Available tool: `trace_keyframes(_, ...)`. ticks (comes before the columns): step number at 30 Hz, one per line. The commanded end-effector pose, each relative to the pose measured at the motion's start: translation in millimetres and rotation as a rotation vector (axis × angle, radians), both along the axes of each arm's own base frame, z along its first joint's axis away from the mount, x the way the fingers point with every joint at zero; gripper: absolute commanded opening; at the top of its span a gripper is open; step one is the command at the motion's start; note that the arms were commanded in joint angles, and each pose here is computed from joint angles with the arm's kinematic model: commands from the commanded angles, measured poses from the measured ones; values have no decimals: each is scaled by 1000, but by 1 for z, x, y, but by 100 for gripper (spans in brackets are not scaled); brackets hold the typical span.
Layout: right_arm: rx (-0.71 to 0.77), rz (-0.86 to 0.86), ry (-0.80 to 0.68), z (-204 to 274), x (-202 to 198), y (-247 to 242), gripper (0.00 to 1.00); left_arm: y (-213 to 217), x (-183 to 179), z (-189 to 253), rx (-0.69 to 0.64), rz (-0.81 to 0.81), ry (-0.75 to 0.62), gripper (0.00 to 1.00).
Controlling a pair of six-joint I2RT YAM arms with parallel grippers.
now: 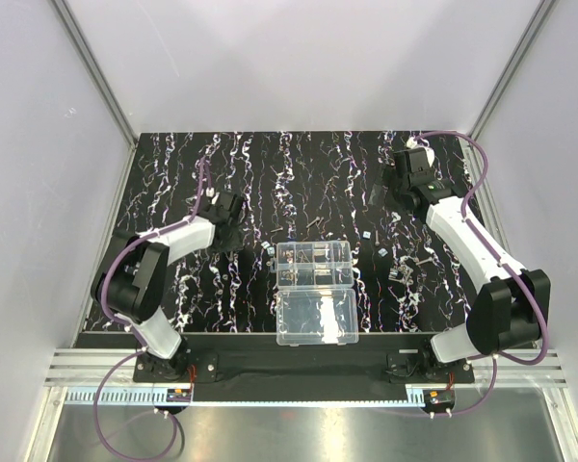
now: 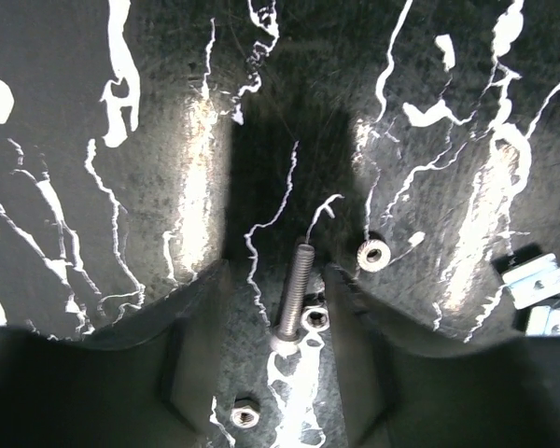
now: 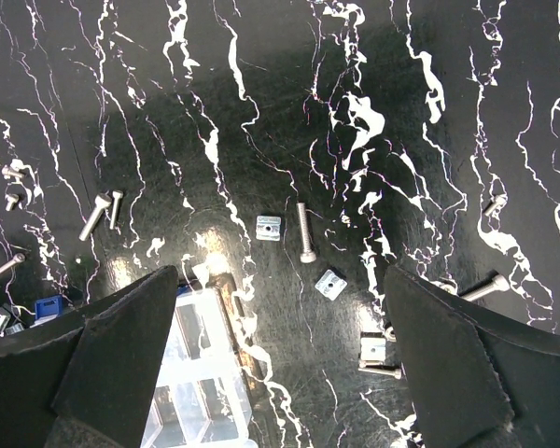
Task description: Sort the screws and nuts into containers
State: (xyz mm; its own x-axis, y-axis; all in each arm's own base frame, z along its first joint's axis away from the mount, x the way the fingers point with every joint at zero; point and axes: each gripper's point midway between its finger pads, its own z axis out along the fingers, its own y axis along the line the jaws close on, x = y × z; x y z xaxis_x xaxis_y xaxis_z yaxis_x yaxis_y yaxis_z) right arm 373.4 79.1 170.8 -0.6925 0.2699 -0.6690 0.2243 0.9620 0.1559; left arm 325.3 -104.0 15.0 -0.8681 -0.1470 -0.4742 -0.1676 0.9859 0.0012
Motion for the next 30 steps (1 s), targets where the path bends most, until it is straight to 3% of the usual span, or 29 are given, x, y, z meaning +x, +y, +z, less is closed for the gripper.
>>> trace_keyframes(1,-17,-14,-37,13,-2,-8,100,7,-4,-6,25,34,-11,42)
trace_keyframes(3,-17,-14,-36,13,-2,-8,100,7,-6,-10,22,35,-3,37)
trace_keyframes(7,-13,-13,-38,14,-2,-8,100,8,-4,-9,32,24,-17,16)
trace_keyframes(11,-4,-18,-46,17,-3,-7,100,7,-1,2,34,24,-39,5)
trace_keyframes(16,38,-54,-39,14,-1,-10,100,-6,12,61,23,-11,-192,4)
trace_keyframes(21,66,-85,-7,3,-2,-15,100,-50,14,129,-86,-95,-360,4)
trace_keyframes(30,114,-52,35,-14,-6,-6,100,-163,-34,135,-283,-314,-389,4)
